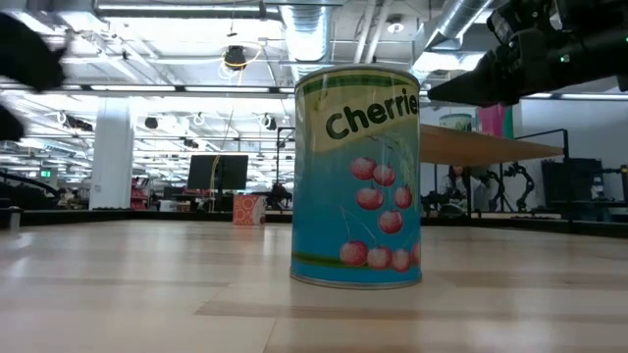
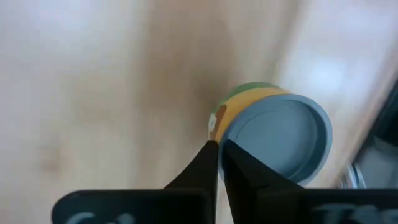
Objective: Pick and place cans onto a shelf
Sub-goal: Put the can of mushrooms on the shelf
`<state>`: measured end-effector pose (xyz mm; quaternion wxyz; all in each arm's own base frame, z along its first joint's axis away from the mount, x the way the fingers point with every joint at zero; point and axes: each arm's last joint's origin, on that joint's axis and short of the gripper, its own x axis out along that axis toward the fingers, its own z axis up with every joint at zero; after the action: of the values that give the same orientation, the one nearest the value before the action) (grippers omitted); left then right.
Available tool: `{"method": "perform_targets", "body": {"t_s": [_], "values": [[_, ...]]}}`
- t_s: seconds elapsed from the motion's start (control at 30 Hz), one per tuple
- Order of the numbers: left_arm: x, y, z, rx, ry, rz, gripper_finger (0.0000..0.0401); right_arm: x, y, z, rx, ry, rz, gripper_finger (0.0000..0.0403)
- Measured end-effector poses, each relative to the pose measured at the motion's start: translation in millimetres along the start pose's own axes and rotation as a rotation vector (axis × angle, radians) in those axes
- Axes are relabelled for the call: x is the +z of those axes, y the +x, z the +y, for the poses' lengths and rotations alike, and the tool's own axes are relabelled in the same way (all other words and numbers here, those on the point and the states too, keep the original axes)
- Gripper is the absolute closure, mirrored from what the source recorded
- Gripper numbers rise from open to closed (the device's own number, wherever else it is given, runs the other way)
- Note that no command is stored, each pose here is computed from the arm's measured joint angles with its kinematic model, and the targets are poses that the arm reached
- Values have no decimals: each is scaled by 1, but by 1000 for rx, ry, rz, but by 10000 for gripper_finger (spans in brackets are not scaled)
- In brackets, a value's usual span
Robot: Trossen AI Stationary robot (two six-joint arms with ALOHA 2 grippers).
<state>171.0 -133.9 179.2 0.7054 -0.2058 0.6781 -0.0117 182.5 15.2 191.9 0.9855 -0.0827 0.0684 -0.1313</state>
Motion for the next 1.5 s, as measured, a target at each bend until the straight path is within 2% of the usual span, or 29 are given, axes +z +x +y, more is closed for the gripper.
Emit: {"method": "perform_targets", "body": {"t_s": [0.07,0.13,0.23,0.33,0.43,0.57,0.83,1.17,1.37,1.5], "values": [[14,-14,10,21,-54,-125,399,0,0,0,0,1,-1,389],[35,-26,24,32,-155,-282,399,0,0,0,0,1,-1,388],[72,-40,46,-2,-284,-514,400,0,0,0,-1,1,-2,390],[104,-49,58,-55,-257,-708,400,0,0,0,-1,1,-2,391],[130,-53,64,-57,-180,-811,400,0,0,0,-1,2,-2,390],[160,-49,63,14,-104,-804,401,0,0,0,-1,2,-3,390],[206,-36,43,28,-5,-772,401,0,0,0,-1,2,-2,390],[219,1,47,48,-102,-670,401,0,0,0,0,0,2,390],[221,8,49,51,-132,-660,399,0,0,0,-1,3,-1,391],[222,7,49,50,-132,-671,384,0,0,0,-1,5,-4,391]]}}
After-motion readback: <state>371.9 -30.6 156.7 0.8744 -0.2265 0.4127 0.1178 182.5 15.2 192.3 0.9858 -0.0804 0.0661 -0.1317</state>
